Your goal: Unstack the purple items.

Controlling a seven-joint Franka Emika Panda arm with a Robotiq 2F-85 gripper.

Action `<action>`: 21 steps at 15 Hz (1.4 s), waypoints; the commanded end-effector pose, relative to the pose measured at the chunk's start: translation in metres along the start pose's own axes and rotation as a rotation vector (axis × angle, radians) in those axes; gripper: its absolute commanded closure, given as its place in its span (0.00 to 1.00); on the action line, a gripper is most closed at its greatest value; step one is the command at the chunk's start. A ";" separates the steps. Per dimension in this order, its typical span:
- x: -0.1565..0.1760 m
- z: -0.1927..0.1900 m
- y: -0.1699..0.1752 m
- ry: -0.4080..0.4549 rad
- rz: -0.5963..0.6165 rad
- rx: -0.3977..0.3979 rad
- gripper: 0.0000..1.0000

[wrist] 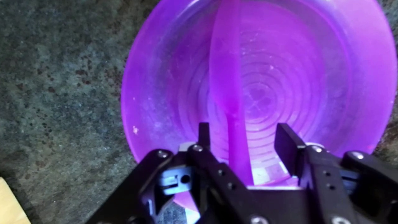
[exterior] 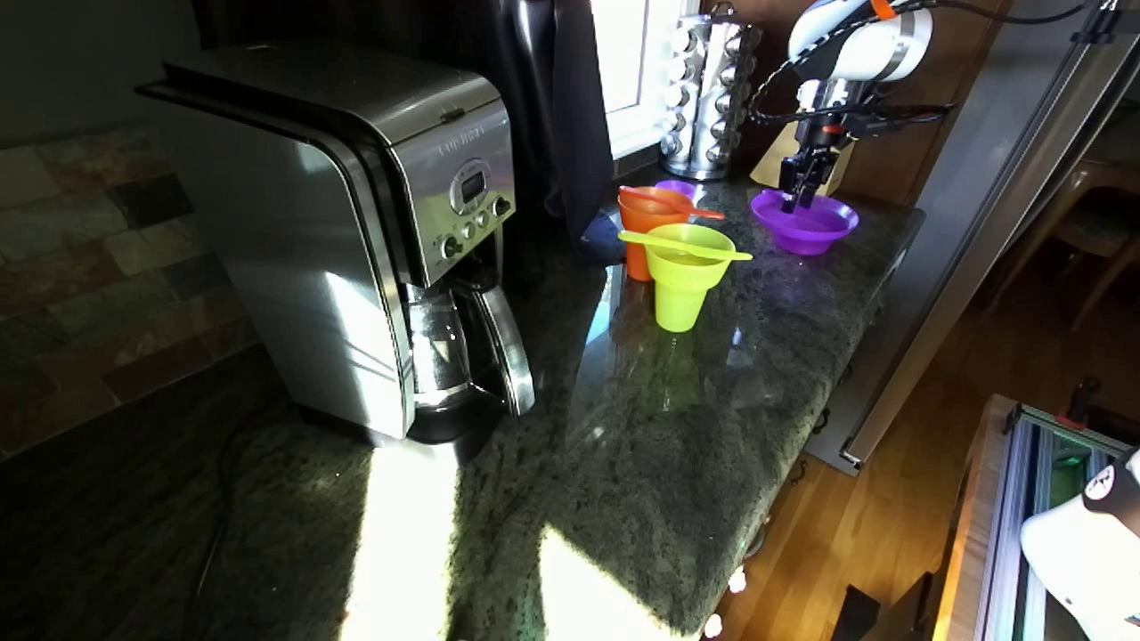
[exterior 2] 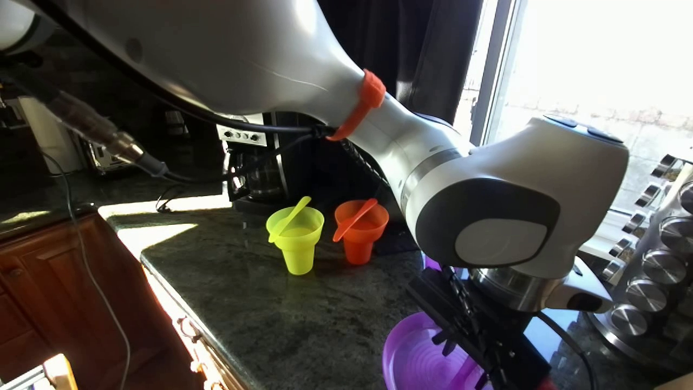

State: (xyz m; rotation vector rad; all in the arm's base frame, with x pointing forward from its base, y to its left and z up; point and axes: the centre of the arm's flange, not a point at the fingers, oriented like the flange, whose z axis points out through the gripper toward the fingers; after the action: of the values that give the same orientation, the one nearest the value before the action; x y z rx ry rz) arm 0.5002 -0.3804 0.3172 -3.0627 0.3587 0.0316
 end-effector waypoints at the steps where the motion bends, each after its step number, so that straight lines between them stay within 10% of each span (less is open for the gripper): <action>1: 0.003 0.006 0.005 0.013 -0.005 0.013 0.76; 5: 0.001 0.002 0.008 0.017 -0.005 0.014 1.00; 21: 0.042 -0.085 -0.013 0.104 0.070 0.054 0.96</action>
State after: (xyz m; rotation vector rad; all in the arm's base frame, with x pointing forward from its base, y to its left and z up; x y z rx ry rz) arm 0.5200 -0.3818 0.3834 -3.0326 0.4114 -0.1264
